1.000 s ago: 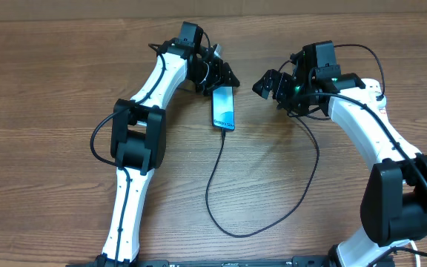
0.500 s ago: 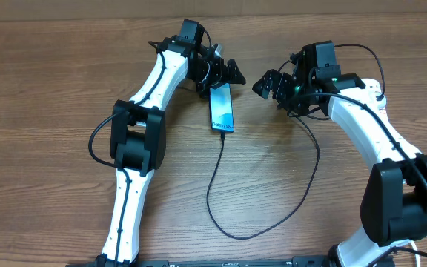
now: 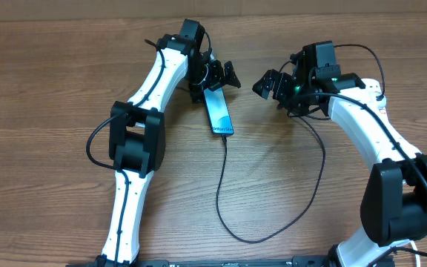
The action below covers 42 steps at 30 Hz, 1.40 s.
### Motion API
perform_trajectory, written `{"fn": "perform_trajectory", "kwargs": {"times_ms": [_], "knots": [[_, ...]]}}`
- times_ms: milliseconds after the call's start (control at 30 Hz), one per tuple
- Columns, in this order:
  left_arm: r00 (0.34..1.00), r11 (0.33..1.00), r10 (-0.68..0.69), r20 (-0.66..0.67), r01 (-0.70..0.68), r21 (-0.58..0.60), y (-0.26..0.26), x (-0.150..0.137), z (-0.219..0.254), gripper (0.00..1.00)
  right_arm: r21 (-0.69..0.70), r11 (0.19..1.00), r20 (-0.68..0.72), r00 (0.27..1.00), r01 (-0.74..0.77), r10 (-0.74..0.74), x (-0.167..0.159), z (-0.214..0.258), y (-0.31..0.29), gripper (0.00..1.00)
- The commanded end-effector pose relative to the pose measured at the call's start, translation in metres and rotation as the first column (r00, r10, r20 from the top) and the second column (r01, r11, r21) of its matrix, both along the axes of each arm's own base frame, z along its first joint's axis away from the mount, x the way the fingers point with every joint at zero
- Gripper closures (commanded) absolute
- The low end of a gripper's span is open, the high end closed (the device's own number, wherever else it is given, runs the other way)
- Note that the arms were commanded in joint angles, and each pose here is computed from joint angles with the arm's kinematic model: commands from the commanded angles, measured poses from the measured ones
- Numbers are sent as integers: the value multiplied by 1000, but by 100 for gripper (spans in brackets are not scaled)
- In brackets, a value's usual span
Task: Plug charger to phone and switch on socket
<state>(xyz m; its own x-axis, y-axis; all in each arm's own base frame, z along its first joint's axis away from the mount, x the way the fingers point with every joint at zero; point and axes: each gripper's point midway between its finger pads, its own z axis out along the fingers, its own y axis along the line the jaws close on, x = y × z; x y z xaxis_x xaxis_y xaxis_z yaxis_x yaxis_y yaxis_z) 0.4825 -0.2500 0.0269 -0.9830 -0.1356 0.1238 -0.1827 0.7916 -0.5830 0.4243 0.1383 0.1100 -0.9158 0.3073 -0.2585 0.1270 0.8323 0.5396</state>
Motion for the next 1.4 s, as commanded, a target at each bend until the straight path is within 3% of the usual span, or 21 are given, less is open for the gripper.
{"fn": "perform_trajectory", "kwargs": {"times_ms": [0, 900, 1200, 1367], "knots": [[995, 972, 63, -77, -44, 230, 35, -12, -58, 0, -5, 1000, 46, 999, 1, 0, 3, 16, -2, 0], [992, 969, 87, -93, -63, 241, 40, -13, -59, 1, -4, 1000, 45, 999, 0, 0, 3, 16, -2, 0], [990, 953, 96, -101, -62, 297, 51, -16, -62, 0, -5, 1000, 45, 999, 1, 0, 3, 16, -2, 0], [999, 963, 40, -33, -30, 269, 51, -6, -42, 0, -5, 1000, 44, 999, 0, 0, 3, 16, -2, 0]]}}
